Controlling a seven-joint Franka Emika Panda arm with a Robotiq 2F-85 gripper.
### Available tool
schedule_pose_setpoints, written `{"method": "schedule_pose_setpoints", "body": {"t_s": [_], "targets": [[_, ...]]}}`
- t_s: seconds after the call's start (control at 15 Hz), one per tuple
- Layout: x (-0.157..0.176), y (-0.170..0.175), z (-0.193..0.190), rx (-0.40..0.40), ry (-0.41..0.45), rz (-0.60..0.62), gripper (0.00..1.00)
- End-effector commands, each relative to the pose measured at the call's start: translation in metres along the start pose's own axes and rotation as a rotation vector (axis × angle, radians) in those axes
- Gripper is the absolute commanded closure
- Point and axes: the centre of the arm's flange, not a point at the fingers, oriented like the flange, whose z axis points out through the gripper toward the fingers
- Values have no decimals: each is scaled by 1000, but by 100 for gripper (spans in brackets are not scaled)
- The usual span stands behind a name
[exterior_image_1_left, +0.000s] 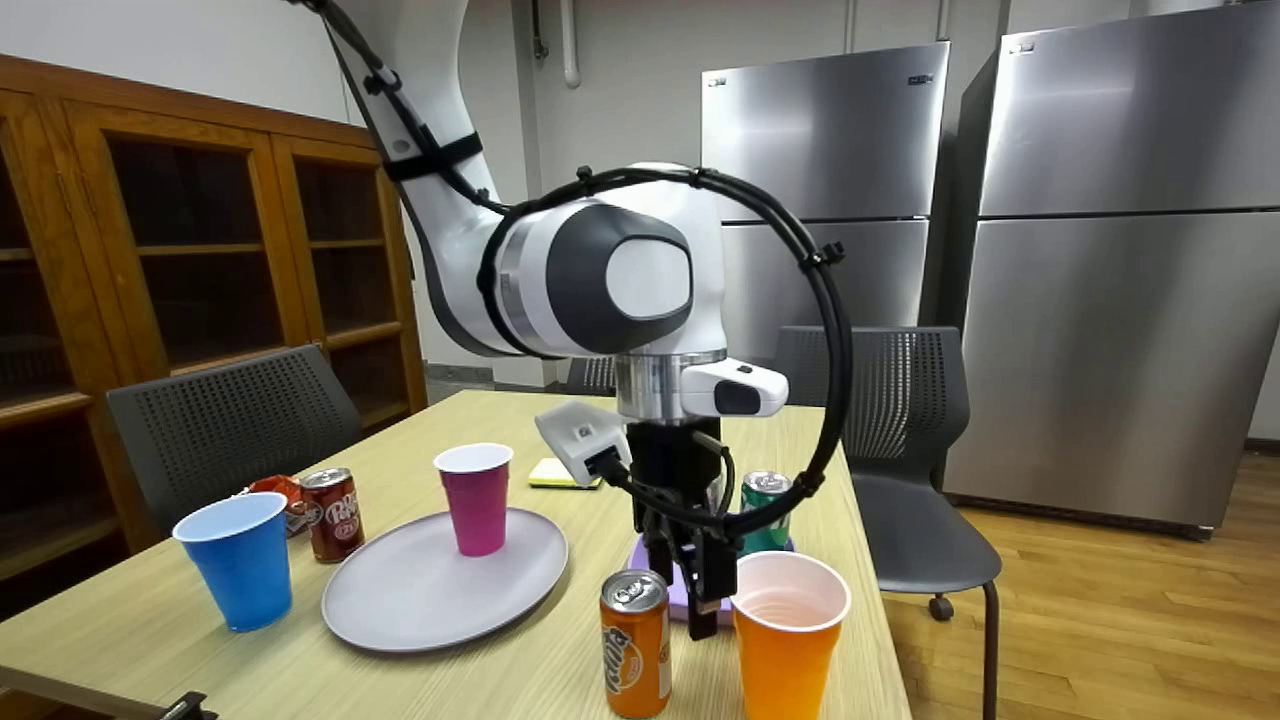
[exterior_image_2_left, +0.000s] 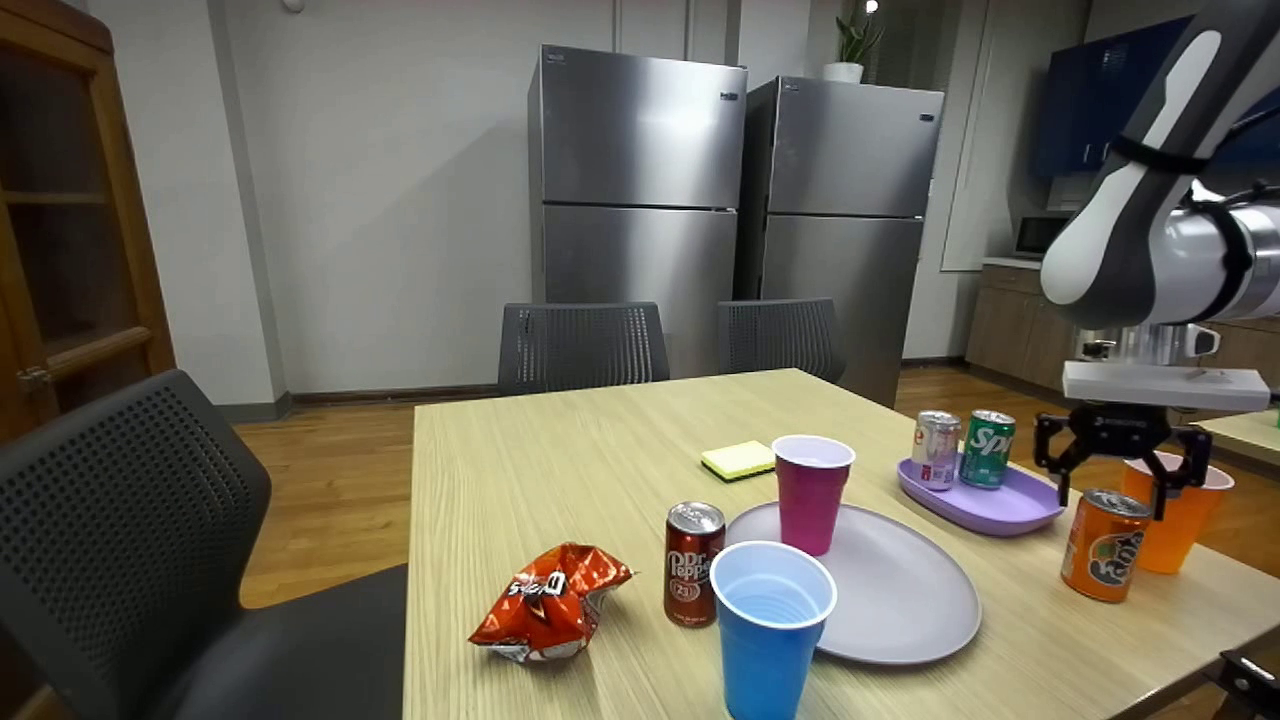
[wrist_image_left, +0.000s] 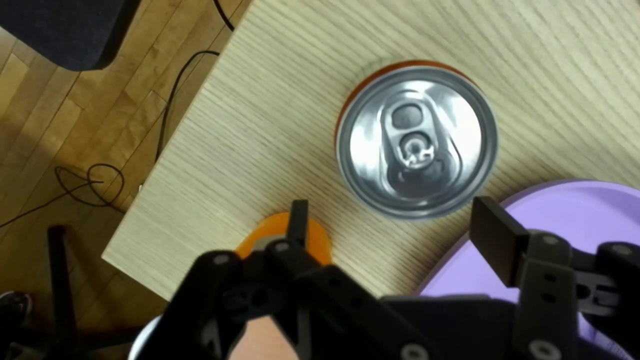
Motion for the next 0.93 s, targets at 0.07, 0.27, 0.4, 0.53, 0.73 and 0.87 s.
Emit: {"method": "schedule_pose_setpoints", "body": {"t_s": [0.07,0.27,0.4,0.53,0.73,0.87], "targets": [[-15,1,-6,-4,-13,-16,0],[-20,2,-5,-4,-22,-18,0],[-24,3,-5,-1,-24,-19,0],[-28,3,-6,2,-27,-21,0],[-35,2,-6,4,-33,-30,0],[-41,1,-6,5,-36,-36,0]]}}
